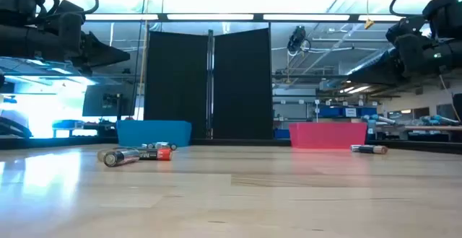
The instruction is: Sort batteries
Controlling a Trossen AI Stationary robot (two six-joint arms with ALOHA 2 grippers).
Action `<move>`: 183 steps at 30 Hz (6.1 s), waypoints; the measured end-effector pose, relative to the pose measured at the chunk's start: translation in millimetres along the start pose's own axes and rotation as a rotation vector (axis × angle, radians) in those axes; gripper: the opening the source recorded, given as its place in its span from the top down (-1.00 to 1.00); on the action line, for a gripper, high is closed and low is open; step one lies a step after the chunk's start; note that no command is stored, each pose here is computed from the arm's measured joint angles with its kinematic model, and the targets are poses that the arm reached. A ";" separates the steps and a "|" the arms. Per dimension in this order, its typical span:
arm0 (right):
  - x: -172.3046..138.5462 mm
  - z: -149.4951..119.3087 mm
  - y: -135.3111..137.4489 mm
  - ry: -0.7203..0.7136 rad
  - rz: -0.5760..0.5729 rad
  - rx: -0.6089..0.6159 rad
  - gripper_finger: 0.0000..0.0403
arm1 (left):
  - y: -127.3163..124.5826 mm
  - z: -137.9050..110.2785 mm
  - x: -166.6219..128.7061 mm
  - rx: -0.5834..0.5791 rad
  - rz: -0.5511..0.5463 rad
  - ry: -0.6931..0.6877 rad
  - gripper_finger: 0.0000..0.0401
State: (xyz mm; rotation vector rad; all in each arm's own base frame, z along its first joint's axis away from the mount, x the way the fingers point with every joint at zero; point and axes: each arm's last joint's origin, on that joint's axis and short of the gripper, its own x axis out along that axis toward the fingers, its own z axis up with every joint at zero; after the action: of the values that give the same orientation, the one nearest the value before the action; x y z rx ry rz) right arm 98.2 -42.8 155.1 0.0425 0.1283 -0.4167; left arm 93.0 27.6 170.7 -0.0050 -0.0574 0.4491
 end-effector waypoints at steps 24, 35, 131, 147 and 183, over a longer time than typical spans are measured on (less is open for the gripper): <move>0.0 0.0 0.0 0.000 0.000 0.000 0.86 | 0.0 0.0 0.0 0.000 0.000 0.000 0.97; 0.0 0.0 0.0 0.000 0.000 0.000 0.86 | 0.0 -0.1 0.0 0.000 0.000 0.000 0.97; 0.0 0.1 0.0 0.000 0.000 0.000 0.86 | -58.7 51.1 209.8 0.403 -0.539 1.195 0.97; 0.0 0.0 0.0 0.000 0.000 0.000 0.86 | -9.1 25.5 218.3 0.499 -0.578 1.399 0.99; 0.0 0.0 0.0 0.000 -0.001 0.000 0.86 | 5.2 -13.6 247.1 0.806 -0.643 1.452 0.34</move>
State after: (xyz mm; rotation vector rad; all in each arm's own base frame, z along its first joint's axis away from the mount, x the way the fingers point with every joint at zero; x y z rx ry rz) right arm 98.2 -42.9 155.1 0.0425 0.1285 -0.4172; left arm 313.7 139.6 170.4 0.4644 1.5117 -0.2793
